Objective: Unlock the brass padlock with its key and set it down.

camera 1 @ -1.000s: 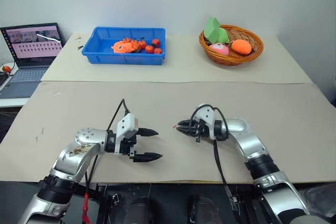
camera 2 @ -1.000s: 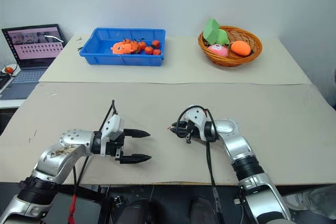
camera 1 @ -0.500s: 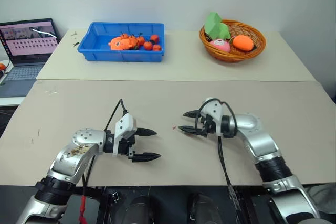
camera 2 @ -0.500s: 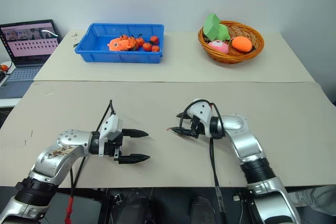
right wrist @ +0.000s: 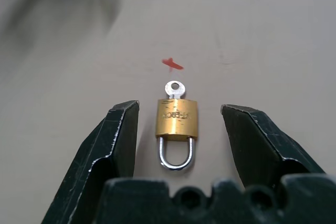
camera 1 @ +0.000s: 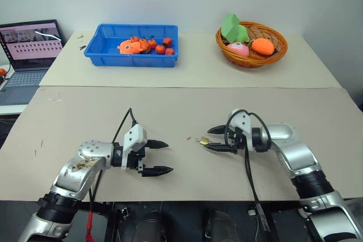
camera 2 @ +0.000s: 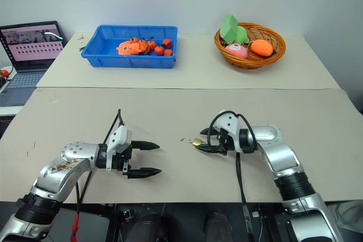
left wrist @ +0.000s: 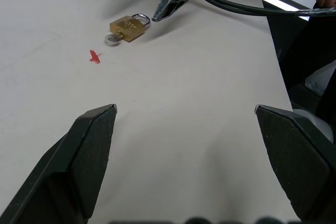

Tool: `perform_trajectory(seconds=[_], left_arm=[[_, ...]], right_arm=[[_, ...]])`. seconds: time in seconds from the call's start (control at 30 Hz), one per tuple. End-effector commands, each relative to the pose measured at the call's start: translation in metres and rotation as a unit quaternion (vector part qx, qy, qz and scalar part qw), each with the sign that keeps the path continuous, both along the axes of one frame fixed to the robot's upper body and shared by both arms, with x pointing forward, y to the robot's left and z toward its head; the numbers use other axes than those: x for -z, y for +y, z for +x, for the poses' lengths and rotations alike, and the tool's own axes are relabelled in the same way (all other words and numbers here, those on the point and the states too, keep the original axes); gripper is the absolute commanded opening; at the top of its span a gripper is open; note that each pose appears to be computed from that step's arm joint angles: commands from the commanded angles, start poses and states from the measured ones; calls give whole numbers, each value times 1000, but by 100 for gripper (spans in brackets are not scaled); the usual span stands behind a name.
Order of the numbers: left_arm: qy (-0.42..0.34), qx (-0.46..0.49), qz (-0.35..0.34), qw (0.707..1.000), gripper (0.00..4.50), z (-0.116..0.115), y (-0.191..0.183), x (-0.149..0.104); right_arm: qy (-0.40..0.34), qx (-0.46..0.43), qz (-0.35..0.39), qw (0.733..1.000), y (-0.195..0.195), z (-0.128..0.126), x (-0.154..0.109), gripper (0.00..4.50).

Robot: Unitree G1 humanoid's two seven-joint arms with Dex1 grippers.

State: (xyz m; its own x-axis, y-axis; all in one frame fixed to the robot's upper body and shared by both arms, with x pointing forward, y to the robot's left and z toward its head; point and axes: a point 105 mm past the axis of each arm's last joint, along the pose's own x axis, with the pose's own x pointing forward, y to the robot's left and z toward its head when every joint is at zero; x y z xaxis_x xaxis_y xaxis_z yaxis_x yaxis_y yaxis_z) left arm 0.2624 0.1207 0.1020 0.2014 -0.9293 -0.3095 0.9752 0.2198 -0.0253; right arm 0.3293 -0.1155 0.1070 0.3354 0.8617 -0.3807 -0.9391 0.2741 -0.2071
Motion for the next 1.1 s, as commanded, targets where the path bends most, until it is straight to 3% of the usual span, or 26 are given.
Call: perform_trajectory(seconds=[0.03,0.37,1.0,1.03,1.1], left_arm=[[-17,-2,-3,1000,450,-2,4,-11],[-19,-13,1,1000,450,-3,9,-13],[-25,-15,-1,1000,450,2,7,-15],[-25,-15,-1,1000,450,3,7,-15],[-26,-15,-1,1000,450,3,7,-15]], right_arm=[[-23,-9,1,1000,5,6,-3,302],[-10,-15,2,1000,8,3,10,302],[-3,59,-3,998,-13,-3,28,302],[-3,62,1,998,-12,-4,28,250],[-3,64,4,998,-11,-5,28,194]])
